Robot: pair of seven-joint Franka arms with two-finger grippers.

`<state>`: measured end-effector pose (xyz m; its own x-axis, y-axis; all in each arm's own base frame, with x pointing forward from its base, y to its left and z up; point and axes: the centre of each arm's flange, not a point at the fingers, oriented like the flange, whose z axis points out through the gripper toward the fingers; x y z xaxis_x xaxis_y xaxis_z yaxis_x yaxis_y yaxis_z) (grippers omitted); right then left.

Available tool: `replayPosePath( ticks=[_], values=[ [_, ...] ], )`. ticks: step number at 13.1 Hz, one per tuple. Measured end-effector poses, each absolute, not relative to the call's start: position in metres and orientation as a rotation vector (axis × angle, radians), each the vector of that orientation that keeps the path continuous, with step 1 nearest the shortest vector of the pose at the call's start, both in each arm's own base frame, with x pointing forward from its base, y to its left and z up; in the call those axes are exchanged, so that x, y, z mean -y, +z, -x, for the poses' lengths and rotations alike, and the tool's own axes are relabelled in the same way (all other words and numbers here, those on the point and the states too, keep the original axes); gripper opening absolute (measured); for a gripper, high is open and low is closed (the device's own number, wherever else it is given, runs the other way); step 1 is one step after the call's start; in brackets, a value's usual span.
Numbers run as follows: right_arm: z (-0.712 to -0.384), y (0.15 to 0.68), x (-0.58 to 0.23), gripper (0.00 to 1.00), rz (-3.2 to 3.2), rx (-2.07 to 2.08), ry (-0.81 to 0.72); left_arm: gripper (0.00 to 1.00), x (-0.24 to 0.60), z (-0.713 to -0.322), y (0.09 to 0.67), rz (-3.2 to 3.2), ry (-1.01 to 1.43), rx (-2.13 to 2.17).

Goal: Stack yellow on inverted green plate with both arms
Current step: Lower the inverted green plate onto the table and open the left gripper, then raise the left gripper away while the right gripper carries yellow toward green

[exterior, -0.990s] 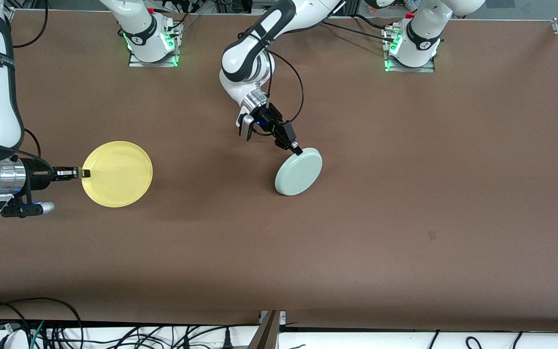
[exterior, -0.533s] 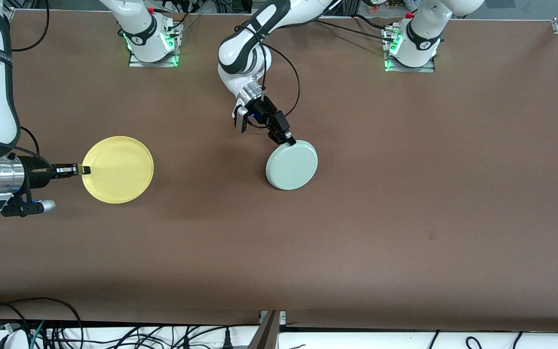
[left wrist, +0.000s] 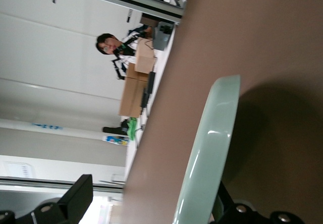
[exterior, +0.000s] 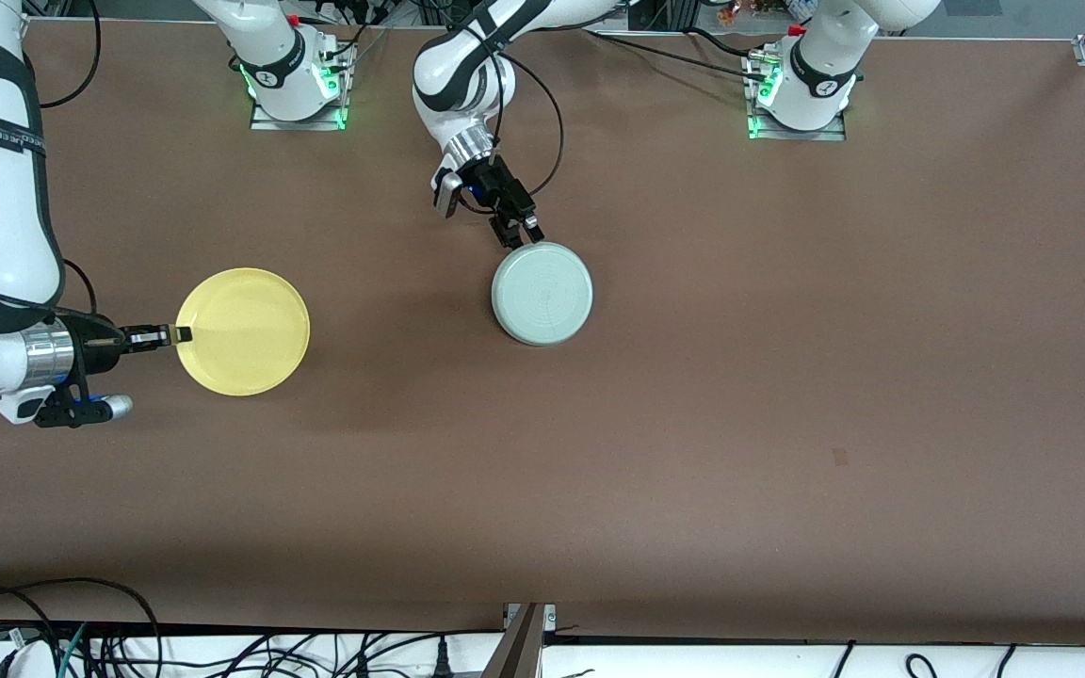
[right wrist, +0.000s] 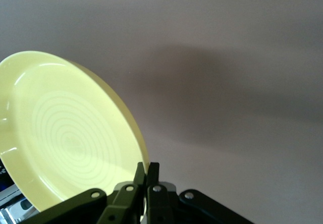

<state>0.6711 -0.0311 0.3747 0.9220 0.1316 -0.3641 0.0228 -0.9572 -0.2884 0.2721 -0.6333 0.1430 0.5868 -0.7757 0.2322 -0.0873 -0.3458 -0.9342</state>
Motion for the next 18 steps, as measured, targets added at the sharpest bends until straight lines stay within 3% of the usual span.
replayPosePath(
  ticks=[6,12,18],
  values=[
    [-0.671,0.374,0.031,0.03,2.801,0.116,0.56,1.0,0.659,-0.27,0.139,2.077,-0.929,-0.74],
    [-0.668,0.36,0.031,0.03,2.789,0.111,0.599,1.0,0.672,-0.288,0.201,2.344,-0.859,-0.637],
    [-0.665,0.334,0.002,0.03,2.761,0.142,0.622,1.0,0.626,-0.393,0.27,2.703,-0.527,-0.363]
  ],
)
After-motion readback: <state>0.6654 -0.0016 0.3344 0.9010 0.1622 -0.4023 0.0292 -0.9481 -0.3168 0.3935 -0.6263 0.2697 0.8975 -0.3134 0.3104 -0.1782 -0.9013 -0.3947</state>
